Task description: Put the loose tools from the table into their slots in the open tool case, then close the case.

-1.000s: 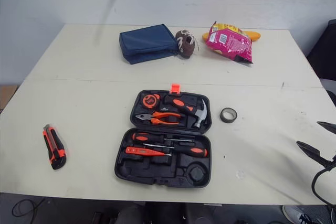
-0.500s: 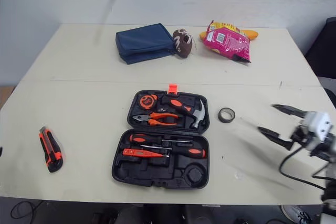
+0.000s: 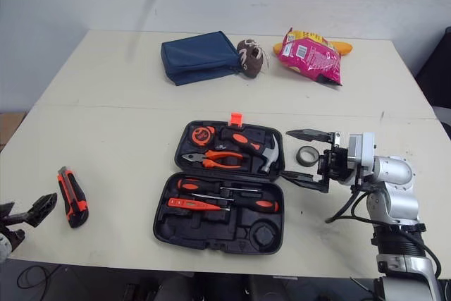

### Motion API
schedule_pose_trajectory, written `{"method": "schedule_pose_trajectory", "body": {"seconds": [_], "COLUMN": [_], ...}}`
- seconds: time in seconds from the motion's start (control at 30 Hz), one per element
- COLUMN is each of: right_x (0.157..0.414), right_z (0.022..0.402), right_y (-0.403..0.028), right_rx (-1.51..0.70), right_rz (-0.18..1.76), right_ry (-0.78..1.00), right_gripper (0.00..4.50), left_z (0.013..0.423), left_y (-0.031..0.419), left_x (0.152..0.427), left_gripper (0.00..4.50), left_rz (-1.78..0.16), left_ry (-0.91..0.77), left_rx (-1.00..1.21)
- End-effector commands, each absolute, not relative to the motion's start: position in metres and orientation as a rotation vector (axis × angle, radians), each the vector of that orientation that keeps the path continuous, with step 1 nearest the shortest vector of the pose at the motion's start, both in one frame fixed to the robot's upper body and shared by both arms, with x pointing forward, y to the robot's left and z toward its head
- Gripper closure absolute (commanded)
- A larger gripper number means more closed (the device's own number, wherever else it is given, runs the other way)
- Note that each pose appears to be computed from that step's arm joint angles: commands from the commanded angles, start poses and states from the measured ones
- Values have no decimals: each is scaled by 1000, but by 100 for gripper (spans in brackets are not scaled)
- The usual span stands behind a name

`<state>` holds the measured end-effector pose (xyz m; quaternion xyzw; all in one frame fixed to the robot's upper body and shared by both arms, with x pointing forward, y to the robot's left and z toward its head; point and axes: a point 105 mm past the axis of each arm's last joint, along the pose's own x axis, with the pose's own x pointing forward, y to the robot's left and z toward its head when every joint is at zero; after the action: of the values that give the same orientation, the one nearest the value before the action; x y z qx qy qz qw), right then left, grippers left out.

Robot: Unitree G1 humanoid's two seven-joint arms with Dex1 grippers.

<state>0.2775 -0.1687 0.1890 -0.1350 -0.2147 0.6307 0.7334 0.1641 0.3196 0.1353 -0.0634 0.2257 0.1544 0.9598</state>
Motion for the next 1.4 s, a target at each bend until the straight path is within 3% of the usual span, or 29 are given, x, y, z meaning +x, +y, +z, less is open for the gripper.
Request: {"method": "schedule_pose_trajectory", "body": {"seconds": [0.03,0.53,0.9,1.0,1.17,1.4], "right_x": [265,259,258,257,255,256], "right_z": [198,185,181,183,182,180], "right_y": [-151,-147,-142,-140,-139,-143], "right_rx": [-319,-314,-311,-311,-314,-329], "right_rz": [1520,1530,1510,1506,1501,1472], "right_ry": [-550,-525,-516,-520,-515,-497], "right_gripper": [0,0,0,0,0,0], "left_z": [130,98,78,71,68,88], "left_y": [315,313,305,307,311,315], "left_x": [170,208,227,224,219,225], "left_gripper": [1,1,1,81,287,295], "left_rz": [401,435,308,296,302,281], "left_ry": [466,617,738,766,774,654], "left_rx": [-144,-195,-175,-177,-180,-155]}}
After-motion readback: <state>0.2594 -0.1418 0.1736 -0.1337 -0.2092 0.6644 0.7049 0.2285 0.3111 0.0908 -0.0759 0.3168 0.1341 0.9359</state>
